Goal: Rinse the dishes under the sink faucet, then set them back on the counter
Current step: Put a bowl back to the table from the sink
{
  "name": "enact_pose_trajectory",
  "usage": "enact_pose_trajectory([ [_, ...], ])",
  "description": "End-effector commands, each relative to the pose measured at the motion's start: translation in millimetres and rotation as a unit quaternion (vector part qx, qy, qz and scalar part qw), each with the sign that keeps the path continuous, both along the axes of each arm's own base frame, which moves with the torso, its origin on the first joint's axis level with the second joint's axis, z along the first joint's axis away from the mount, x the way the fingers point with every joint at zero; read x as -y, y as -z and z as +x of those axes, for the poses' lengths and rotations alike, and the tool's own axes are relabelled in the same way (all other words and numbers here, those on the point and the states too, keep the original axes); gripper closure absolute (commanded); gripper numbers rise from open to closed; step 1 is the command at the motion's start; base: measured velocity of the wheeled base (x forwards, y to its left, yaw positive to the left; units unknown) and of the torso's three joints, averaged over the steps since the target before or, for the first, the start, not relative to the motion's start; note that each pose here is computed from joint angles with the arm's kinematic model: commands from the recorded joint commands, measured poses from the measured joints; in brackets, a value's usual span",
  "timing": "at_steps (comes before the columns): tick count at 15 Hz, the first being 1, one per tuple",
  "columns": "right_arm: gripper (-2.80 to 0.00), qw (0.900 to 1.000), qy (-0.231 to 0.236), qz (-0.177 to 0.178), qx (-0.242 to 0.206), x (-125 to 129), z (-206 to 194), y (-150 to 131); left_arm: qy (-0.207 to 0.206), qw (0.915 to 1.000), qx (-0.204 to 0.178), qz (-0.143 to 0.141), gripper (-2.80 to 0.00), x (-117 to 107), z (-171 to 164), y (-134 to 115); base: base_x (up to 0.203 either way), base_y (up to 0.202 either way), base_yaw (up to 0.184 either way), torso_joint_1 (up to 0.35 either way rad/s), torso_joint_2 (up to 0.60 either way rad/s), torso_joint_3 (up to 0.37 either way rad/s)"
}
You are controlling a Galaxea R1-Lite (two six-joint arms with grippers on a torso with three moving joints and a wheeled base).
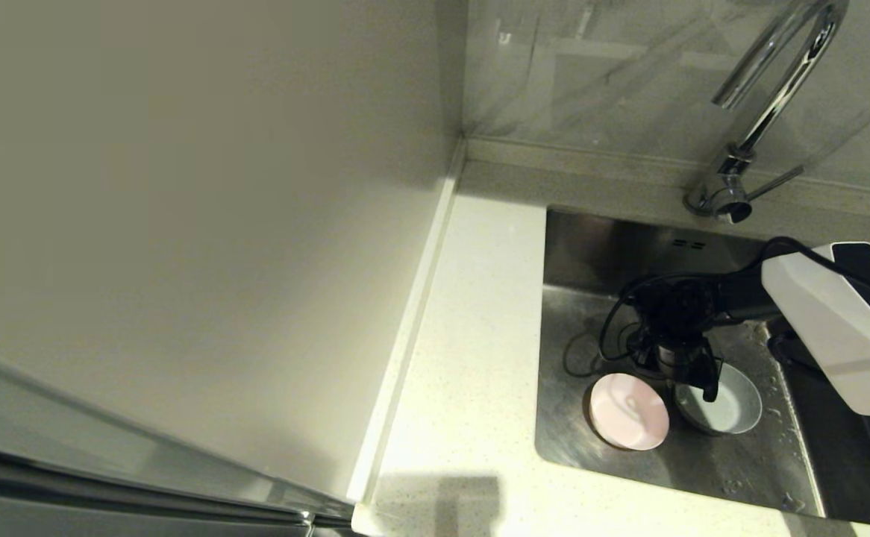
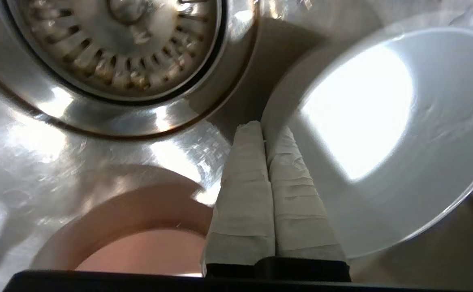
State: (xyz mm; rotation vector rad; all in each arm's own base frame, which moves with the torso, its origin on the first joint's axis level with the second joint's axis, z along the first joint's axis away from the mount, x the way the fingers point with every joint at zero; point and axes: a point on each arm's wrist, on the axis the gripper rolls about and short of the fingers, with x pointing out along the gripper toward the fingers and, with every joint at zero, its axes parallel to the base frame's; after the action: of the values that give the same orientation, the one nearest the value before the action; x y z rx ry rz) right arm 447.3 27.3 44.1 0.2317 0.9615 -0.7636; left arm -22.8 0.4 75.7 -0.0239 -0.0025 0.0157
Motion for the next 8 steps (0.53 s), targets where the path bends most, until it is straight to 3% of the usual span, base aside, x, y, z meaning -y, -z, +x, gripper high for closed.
enact_pose_trajectory([
  [1,0.00,1.000,0.002,-0.001,0.010,0.0,-3.1,-11.2,0.000,1.0000,0.002,0.000,0.00,0.0,-0.2,0.0,0.000,0.000,0.000,0.000,0.00,0.000],
  [4,0.00,0.999,0.006,-0.014,0.047,1.0,-11.6,-48.1,0.000,1.0000,0.002,0.000,0.00,0.0,-0.2,0.0,0.000,0.000,0.000,0.000,0.00,0.000],
  [8,0.00,0.990,-0.022,-0.027,0.134,-3.7,-63.4,-150.0,0.000,1.0000,0.002,0.000,0.00,0.0,-0.2,0.0,0.000,0.000,0.000,0.000,0.00,0.000],
])
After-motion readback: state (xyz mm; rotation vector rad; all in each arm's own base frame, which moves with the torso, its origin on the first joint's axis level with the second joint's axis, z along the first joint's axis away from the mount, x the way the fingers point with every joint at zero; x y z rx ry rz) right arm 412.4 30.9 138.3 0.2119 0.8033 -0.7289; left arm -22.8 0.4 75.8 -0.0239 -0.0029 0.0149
